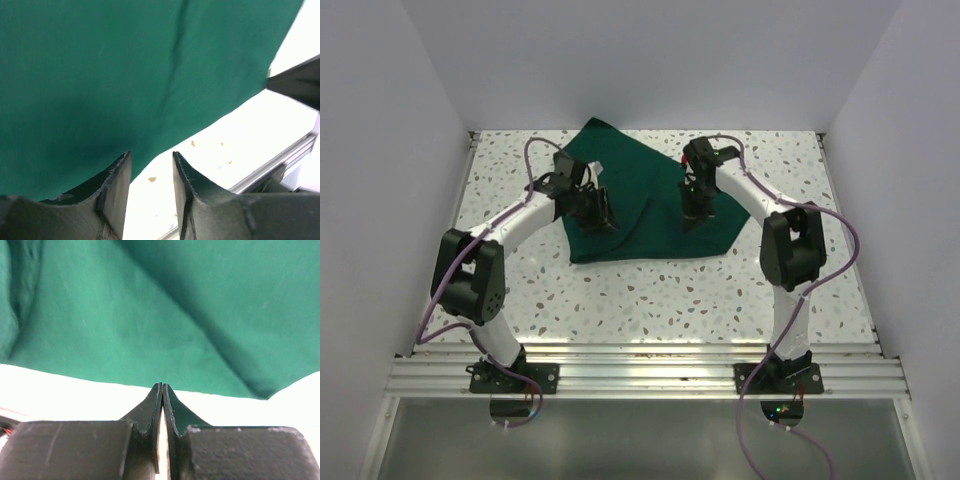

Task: Prepare the surgical pack

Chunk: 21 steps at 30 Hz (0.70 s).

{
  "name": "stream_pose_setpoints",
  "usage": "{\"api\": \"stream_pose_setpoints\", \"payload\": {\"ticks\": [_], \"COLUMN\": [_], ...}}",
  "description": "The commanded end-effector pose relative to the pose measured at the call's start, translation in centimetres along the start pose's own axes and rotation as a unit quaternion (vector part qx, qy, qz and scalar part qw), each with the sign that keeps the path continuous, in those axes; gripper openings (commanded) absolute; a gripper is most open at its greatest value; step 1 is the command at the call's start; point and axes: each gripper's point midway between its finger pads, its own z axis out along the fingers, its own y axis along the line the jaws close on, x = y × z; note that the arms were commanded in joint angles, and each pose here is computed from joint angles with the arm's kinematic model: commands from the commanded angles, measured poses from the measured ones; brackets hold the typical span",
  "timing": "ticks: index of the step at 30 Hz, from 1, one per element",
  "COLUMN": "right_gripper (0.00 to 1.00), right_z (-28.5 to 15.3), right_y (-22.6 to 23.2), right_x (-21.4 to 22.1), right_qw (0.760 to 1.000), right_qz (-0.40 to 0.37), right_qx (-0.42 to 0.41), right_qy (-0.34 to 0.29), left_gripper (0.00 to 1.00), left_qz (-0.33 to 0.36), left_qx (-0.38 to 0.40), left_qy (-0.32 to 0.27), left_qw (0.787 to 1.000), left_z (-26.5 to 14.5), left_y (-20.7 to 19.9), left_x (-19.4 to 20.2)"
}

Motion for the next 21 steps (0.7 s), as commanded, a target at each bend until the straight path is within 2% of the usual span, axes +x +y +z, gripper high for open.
{"api": "stream_pose_setpoints", "payload": {"ticks": [1,12,14,16,21], "right_gripper": [0.05,0.04,0.04,0.04,0.03], "right_z": [-1.1,2.3,3.2,3.9,5.6], "right_y": [1.1,1.8,1.5,1.5,2.1], "right_x": [1.5,4.4,4.3,4.3,2.9], "right_qw": [0.999,0.999,0.999,0.999,0.999], "right_qz": [-0.025,-0.024,-0.024,-0.023,-0.017], "right_qx": [-0.020,-0.022,-0.018,-0.016,-0.028], "right_qy": [-0.006,0.024,0.024,0.030,0.025], "left_gripper": [0.41,0.33,0.39,0.55,0.68], "left_qz": [0.016,0.013,0.024,0.039,0.071], "left_qx": [0.017,-0.026,-0.019,-0.016,-0.039], "left_qy": [-0.006,0.000,-0.024,-0.044,-0.090], "left_qw": [1.000,1.000,0.999,0.998,0.993], "left_z": [-0.9,-1.4,-2.4,-3.0,-3.2], "left_y": [0.3,2.6,1.6,0.7,-2.0], "left_x": [1.5,3.4,2.2,0.8,-3.7]}}
